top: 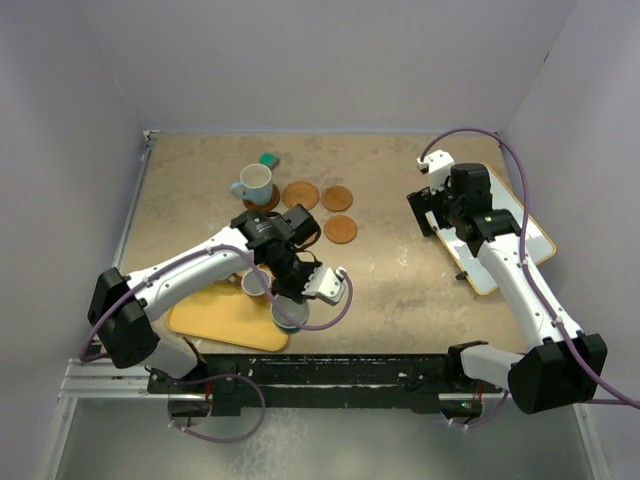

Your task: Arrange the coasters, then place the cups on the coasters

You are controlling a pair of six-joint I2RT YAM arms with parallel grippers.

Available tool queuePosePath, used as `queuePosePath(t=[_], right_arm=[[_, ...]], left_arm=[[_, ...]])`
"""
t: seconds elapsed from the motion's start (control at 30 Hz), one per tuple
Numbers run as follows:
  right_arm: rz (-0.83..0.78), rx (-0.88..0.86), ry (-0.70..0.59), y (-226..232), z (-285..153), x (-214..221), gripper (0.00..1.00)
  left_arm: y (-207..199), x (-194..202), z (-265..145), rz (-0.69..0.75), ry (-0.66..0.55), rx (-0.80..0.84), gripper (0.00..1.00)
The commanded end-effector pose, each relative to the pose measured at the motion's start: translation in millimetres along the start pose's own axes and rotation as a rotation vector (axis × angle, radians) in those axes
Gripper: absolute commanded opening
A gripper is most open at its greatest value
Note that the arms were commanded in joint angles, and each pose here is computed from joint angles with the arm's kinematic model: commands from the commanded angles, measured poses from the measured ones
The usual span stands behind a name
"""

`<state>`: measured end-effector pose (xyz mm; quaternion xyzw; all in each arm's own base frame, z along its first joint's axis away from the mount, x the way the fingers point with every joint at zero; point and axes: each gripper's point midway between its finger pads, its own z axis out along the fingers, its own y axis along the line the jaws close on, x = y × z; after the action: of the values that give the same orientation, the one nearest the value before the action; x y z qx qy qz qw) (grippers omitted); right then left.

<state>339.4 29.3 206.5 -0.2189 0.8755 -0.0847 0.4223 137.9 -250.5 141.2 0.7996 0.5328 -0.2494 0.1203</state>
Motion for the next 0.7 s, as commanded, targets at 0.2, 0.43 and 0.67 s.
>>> queuePosePath(t=[0.2, 0.43, 0.67], right_arm=[[-0.008, 0.026, -0.027, -6.4, 2.2, -7.4, 1.0], [-0.01, 0.026, -0.029, -6.4, 1.7, -7.2, 1.0], [-0.011, 0.024, -0.031, -6.2, 1.1, -7.9, 1.0]], left_arm=[[61.2, -48.0, -55.1, -0.136, -0.13, -0.397, 0.03], [102.4, -33.9, -87.7, -0.298, -0.164, -0.597, 0.03], [148.5, 7.5, -143.0, -0.554, -0.244, -0.855, 0.03]])
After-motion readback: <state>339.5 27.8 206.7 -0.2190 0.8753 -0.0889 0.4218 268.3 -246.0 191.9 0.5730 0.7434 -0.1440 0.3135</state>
